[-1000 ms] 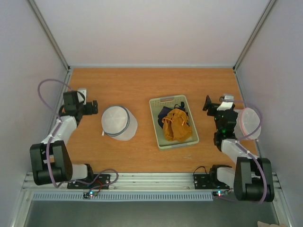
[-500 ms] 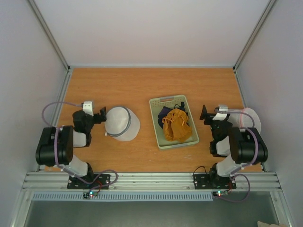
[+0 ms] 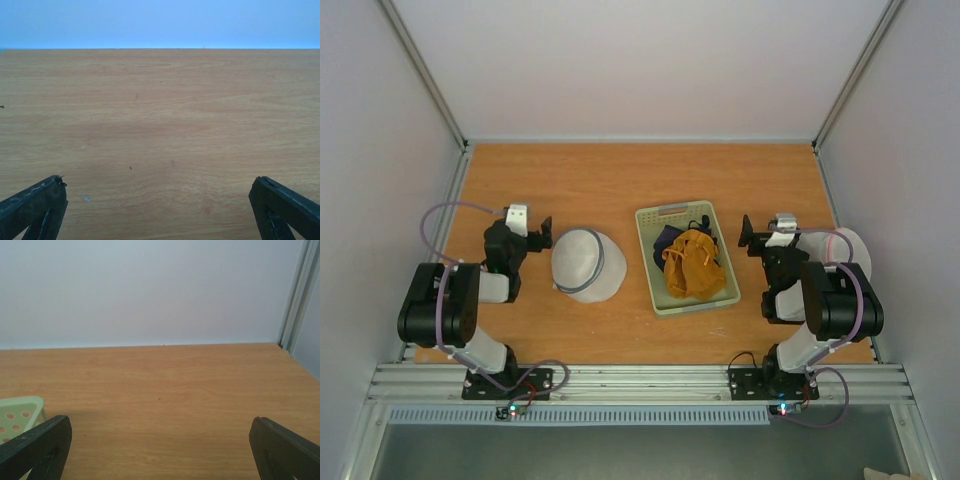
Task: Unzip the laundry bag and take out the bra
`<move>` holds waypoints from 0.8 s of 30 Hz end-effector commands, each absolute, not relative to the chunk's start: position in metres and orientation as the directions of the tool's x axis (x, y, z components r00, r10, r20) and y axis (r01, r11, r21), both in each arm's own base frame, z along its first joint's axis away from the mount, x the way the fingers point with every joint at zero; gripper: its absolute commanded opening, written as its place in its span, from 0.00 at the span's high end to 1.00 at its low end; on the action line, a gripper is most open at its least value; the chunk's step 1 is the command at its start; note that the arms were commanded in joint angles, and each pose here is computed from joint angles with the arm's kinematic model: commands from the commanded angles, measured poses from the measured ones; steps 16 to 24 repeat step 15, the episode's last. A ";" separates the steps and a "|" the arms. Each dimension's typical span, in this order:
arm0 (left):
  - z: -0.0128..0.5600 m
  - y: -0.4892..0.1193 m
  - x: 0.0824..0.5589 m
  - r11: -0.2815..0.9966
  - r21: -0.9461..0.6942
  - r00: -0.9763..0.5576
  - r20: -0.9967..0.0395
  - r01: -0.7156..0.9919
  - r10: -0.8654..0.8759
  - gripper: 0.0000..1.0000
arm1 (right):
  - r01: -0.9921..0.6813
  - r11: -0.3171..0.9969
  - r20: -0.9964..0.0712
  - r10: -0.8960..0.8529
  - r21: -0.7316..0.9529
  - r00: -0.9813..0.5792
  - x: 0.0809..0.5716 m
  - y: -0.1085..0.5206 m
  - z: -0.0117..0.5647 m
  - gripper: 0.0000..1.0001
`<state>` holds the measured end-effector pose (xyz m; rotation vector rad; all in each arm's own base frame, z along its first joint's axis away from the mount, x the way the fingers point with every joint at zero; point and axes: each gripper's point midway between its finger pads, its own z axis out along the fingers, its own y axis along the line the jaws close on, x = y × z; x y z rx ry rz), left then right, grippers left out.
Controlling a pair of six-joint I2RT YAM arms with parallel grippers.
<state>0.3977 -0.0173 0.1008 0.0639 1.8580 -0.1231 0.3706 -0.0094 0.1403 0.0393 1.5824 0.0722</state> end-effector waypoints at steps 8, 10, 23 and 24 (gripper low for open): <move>0.116 -0.011 0.406 0.997 -0.020 -0.241 -0.970 0.076 -0.001 0.01 | -0.013 0.999 -0.999 0.036 0.035 0.027 0.375 -0.008 0.154 0.02; 0.115 -0.011 0.406 0.997 -0.021 -0.242 -0.970 0.075 -0.002 0.01 | -0.011 0.999 -0.999 0.035 0.035 0.024 0.376 -0.008 0.154 0.02; 0.115 -0.010 0.407 0.997 -0.021 -0.243 -0.970 0.070 -0.003 0.01 | -0.005 0.999 -0.999 0.033 0.033 0.018 0.377 -0.007 0.153 0.02; 0.115 -0.010 0.407 0.997 -0.021 -0.243 -0.970 0.070 -0.003 0.01 | -0.005 0.999 -0.999 0.033 0.033 0.018 0.377 -0.007 0.153 0.02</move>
